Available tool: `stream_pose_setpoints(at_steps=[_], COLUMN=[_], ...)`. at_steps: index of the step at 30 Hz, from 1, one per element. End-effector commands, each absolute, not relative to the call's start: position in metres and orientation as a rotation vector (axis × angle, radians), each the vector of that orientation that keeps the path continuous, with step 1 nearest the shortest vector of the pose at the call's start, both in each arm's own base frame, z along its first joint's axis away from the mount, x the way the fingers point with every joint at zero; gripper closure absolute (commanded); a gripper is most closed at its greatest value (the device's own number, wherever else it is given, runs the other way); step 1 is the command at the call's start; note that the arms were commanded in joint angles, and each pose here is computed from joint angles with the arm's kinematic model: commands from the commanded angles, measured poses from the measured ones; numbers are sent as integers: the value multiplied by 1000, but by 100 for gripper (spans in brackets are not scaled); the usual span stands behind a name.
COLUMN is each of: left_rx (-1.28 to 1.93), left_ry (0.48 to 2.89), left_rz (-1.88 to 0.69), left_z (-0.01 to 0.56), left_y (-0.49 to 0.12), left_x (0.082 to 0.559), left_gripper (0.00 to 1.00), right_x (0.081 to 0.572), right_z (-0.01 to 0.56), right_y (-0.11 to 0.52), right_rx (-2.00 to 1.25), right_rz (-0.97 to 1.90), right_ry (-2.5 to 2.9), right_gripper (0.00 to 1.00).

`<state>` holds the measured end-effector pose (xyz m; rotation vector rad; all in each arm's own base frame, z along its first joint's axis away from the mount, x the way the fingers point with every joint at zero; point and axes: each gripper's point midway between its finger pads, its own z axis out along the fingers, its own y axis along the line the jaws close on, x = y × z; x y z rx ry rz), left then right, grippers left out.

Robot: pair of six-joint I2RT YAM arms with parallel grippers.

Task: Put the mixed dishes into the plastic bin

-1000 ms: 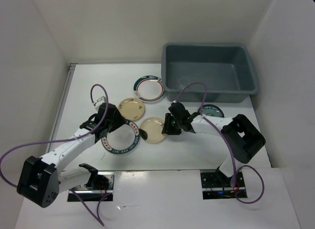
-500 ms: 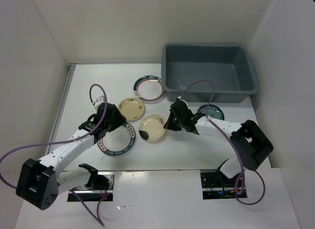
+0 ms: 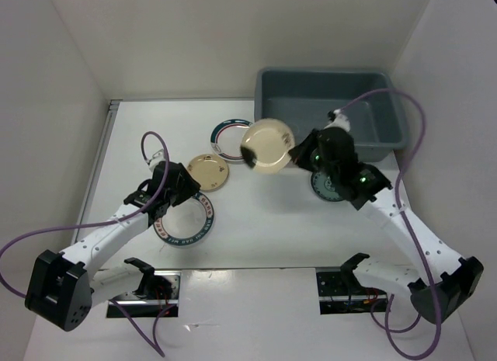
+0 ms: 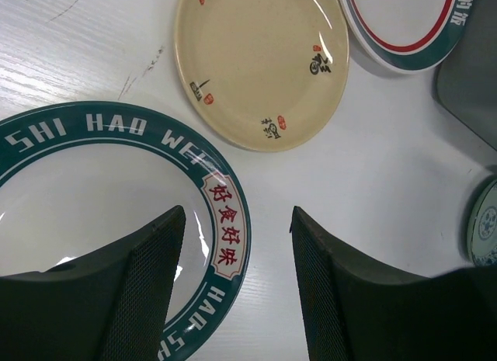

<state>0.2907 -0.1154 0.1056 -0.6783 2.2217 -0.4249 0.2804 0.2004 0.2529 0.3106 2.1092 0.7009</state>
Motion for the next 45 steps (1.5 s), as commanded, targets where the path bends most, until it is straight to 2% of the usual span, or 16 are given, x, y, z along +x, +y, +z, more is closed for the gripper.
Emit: stream_pose_setpoints(at_steps=[1,7,10,14,21,28,32,34,36,38,39,40,42,43,44,45], left_rx=[-645,-625,-626,-626,-624,-627,-627,-618,-617,-618,-620,-620,-618,-618,-618,-618], left_ry=[2193,2197,2206,2206,2196,2214,2214,2226,2226,2234,2243,2243,2234,2234,2234,2234], left_rz=[-461,-451,-445,-445,-452,-439,-439,-428,-428,-422,-416,-416,-422,-422,-422,-422], left_z=[113,113,111,111,113,107,106,103,102,100,97,97,99,99,99,99], left_y=[-120,-118,-117,-117,-118,-118,-119,-118,-118,-118,-118,-118,-119,-119,-119,-119], left_x=[297,293,291,291,293,293,294,294,294,294,294,294,296,296,296,296], left_gripper=[35,34,34,34,32,32,32,32,32,32,32,32,32,32,32,32], right_x=[331,419,444,476,487,498,513,519,531,543,548,550,557,561,560,564], right_z=[327,322,315,262,190,125,106,102,100,114,112,114,133,145,153,168], right_y=[135,34,-6,-47,-99,-102,-99,-97,-91,-89,-85,-83,-73,-72,-72,-70], right_rx=[415,591,667,761,875,860,862,857,850,831,819,800,729,702,699,672], right_rz=[472,185,94,-29,-156,-217,-188,-171,-114,-74,-43,-31,42,57,61,76], right_ry=[1892,1867,1854,1922,1993,2128,2153,2162,2148,2102,2103,2099,2074,2053,2038,2004], right_gripper=[100,100,100,100,100,100,100,93,80,79,73,58,56,51,37,37])
